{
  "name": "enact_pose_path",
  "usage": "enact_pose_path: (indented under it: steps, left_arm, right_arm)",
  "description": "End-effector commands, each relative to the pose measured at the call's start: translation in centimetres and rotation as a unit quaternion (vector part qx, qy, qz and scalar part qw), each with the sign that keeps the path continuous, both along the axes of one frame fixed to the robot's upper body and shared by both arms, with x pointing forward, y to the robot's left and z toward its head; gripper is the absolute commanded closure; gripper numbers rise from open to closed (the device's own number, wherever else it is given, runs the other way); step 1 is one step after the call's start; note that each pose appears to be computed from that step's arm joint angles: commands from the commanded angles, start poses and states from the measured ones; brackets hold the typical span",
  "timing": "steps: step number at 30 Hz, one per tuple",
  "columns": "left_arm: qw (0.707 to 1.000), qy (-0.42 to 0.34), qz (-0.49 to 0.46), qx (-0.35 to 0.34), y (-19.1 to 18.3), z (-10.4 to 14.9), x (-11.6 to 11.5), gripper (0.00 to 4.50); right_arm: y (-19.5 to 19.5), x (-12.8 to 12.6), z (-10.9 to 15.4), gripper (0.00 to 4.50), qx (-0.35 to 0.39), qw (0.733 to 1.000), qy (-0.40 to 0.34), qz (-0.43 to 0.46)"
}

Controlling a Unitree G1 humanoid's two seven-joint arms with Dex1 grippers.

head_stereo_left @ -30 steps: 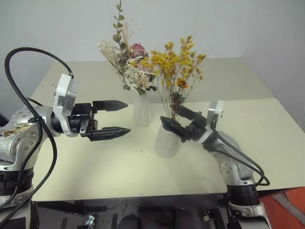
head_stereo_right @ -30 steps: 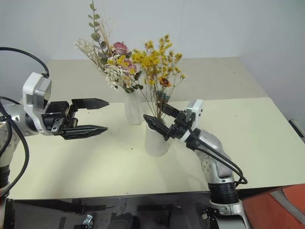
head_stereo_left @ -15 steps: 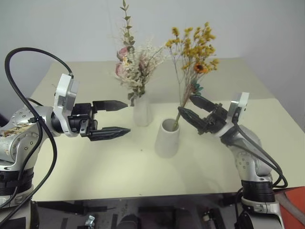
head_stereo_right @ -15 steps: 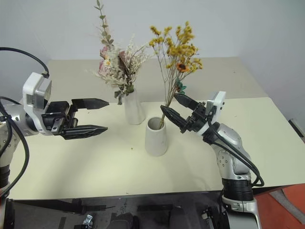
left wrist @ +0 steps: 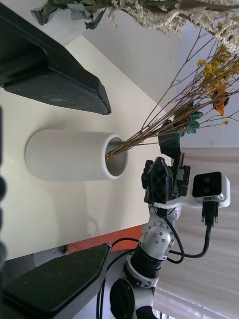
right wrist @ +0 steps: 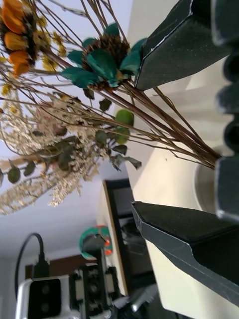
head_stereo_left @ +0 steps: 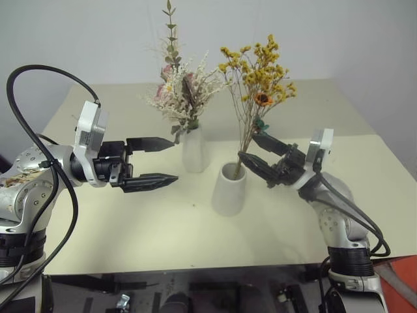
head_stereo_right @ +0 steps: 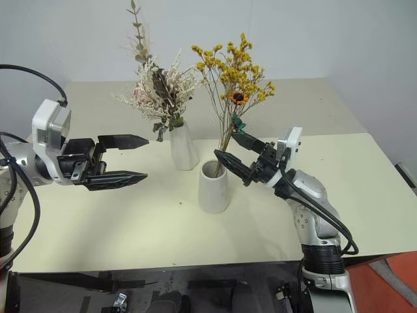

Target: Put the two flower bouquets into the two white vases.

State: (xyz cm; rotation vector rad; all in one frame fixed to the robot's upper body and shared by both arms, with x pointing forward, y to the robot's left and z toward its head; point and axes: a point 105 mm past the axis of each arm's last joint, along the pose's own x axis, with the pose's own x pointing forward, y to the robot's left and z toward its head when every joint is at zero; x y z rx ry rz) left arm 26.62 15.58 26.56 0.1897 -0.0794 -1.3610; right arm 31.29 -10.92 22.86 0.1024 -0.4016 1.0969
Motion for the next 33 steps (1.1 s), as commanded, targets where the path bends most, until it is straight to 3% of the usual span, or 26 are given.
enact_pose_path:
  steps: [1, 12, 23, 30, 33]
  left_arm:
    - [1.0, -0.029, -0.003, 0.003, 0.0, 1.0, -0.1, 0.0]
    - [1.0, -0.028, -0.008, 0.002, -0.3, 0.8, 0.0, 0.0]
    - [1.0, -0.027, -0.007, -0.001, -0.3, 0.7, -0.1, 0.0]
    - [1.0, -0.025, -0.009, -0.004, -0.4, 0.6, -0.1, 0.0]
    - [1.0, -0.025, -0.006, -0.004, -0.3, 0.5, -0.3, 0.0]
  right_arm:
    - [0.0, -0.8, 0.3, 0.34, -0.027, 0.999, 0.009, 0.045]
    - [-0.8, -1.0, 0.7, 0.34, -0.054, 0.996, 0.012, 0.076]
    - [-3.0, -0.8, 0.1, 0.34, -0.094, 0.994, 0.033, 0.053]
    - [-4.3, 0.9, -0.8, 0.34, -0.088, 0.991, 0.098, 0.034]
    - [-5.3, 2.5, -2.0, 0.34, -0.138, 0.984, 0.109, -0.021]
